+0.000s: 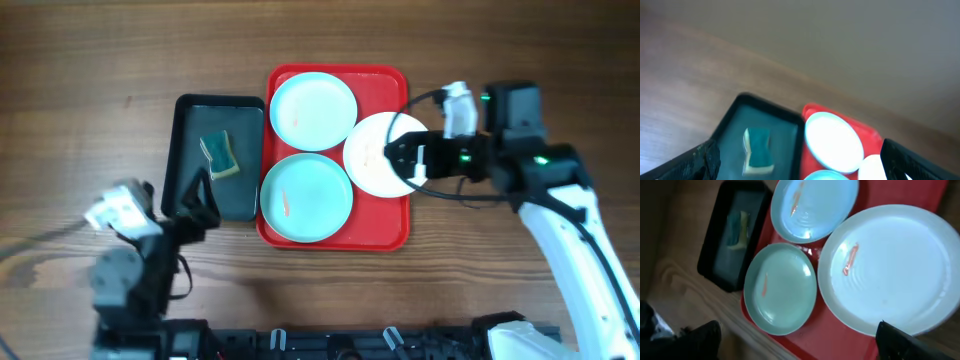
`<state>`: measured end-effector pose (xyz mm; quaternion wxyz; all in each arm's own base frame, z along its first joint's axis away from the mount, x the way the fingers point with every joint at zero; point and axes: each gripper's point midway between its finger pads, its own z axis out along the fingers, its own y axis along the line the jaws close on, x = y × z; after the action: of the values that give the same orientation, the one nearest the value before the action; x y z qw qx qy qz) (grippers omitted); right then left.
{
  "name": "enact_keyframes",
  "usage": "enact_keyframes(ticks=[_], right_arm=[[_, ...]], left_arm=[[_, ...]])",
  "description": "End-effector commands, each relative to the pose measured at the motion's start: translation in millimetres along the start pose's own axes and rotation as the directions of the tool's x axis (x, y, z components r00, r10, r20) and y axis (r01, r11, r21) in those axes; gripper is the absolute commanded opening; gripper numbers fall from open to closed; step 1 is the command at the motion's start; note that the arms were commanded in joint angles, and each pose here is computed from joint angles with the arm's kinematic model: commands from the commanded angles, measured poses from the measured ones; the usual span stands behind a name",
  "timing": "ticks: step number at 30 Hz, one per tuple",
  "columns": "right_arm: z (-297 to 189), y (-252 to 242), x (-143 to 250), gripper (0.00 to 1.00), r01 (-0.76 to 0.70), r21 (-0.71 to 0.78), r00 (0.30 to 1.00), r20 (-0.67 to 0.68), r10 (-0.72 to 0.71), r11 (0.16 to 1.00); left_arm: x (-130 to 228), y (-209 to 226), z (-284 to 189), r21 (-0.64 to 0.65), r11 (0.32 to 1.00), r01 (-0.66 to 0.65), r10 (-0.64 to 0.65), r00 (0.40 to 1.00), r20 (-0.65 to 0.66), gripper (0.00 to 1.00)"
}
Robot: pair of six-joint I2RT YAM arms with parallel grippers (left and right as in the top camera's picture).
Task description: Clean dirty plates on tray and stack at the side
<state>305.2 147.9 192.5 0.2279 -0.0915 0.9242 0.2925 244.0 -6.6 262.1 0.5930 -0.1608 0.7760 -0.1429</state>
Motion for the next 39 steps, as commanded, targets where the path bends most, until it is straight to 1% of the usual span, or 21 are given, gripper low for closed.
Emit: enact_keyframes(ticks=[1, 3, 6, 8, 10, 11, 12, 13, 14, 15, 17, 18, 20, 23, 24, 26, 28, 29, 34, 37, 39], right_arm=[[4, 28, -7, 1.0, 0.061, -0.128, 0.998, 0.002, -0.062, 0.99], [2, 41, -7, 1.0, 0.07, -0.2, 0.998, 0.004, -0.071, 0.977], [1, 46, -7, 1.0, 0.068, -0.228, 0.998, 0.002, -0.07, 0.971], [1, 45, -6, 1.0, 0.054, -0.226, 0.998, -0.006, -0.056, 0.973], [1, 44, -4, 1.0, 0.061, -0.222, 0.998, -0.009, -0.065, 0.973], [1, 44, -4, 0.99, 0.062, -0.221, 0.998, -0.009, -0.066, 0.973], [2, 44, -4, 0.91, 0.061, -0.217, 0.998, -0.009, -0.064, 0.974], [2, 40, -4, 0.8, 0.054, -0.193, 0.998, -0.01, -0.057, 0.98], [4, 33, -4, 0.68, 0.032, -0.155, 0.999, -0.014, -0.035, 0.987], [6, 25, -3, 0.52, 0.008, -0.094, 1.0, -0.018, -0.009, 0.996], [12, 12, 2, 0.28, -0.004, 0.016, 1.0, -0.028, 0.005, 1.0], [14, 13, 5, 0.21, 0.009, 0.034, 0.999, -0.035, -0.008, 0.999], [22, 17, 10, 0.2, 0.03, 0.065, 0.998, -0.055, -0.026, 0.997], [38, 15, 18, 0.19, -0.009, 0.167, 0.997, -0.074, 0.022, 0.986], [46, 15, 22, 0.2, -0.009, 0.19, 0.996, -0.089, 0.026, 0.982], [61, 15, 32, 0.34, 0.001, 0.216, 0.991, -0.132, 0.029, 0.976], [79, 13, 43, 0.46, 0.015, 0.225, 0.982, -0.187, 0.027, 0.974], [90, 9, 50, 0.5, 0.019, 0.234, 0.974, -0.222, 0.034, 0.972], [117, -9, 71, 0.51, 0.011, 0.275, 0.946, -0.314, 0.078, 0.961], [126, -15, 76, 0.51, 0.009, 0.285, 0.939, -0.333, 0.09, 0.958], [132, -17, 75, 0.52, 0.007, 0.285, 0.939, -0.333, 0.092, 0.958]], left_arm=[[-36, -35, 13, 0.034, 0.999, -0.033, 0.039, 0.982, -0.184, 1.0], [-37, -47, 26, 0.032, 0.999, -0.009, 0.019, 0.939, -0.343, 1.0], [-32, -61, 48, 0.056, 0.998, 0.034, -0.004, 0.884, -0.468, 1.0], [-12, -68, 61, 0.09, 0.992, 0.085, -0.02, 0.827, -0.561, 1.0], [8, -66, 74, 0.079, 0.99, 0.118, -0.041, 0.771, -0.636, 1.0], [13, -63, 77, 0.065, 0.991, 0.12, -0.048, 0.757, -0.652, 0.97], [19, -61, 80, 0.052, 0.991, 0.121, -0.056, 0.742, -0.669, 0.76], [23, -58, 83, 0.041, 0.992, 0.123, -0.062, 0.729, -0.682, 0.45], [27, -57, 86, 0.032, 0.992, 0.123, -0.067, 0.718, -0.693, 0.22], [30, -55, 88, 0.026, 0.992, 0.124, -0.071, 0.711, -0.699, 0.06], [34, -53, 89, 0.014, 0.992, 0.123, -0.076, 0.7, -0.71, 0.04], [35, -51, 89, 0.004, 0.993, 0.117, -0.079, 0.697, -0.712, 0.04], [37, -44, 88, -0.025, 0.995, 0.096, -0.085, 0.695, -0.714, 0.04], [41, -36, 84, -0.068, 0.995, 0.069, -0.097, 0.682, -0.725, 0.04], [43, -32, 82, -0.085, 0.995, 0.058, -0.102, 0.676, -0.73, 0.04], [46, -27, 79, -0.111, 0.993, 0.04, -0.109, 0.667, -0.737, 0.04], [47, -25, 77, -0.119, 0.992, 0.036, -0.113, 0.663, -0.74, 0.04], [48, -25, 77, -0.12, 0.992, 0.035, -0.113, 0.661, -0.742, 0.04], [51, -21, 78, -0.131, 0.991, 0.026, -0.116, 0.657, -0.745, 0.04], [54, -14, 78, -0.153, 0.988, 0.005, -0.118, 0.659, -0.743, 0.04], [54, -10, 79, -0.167, 0.986, -0.01, -0.118, 0.663, -0.739, 0.07]])
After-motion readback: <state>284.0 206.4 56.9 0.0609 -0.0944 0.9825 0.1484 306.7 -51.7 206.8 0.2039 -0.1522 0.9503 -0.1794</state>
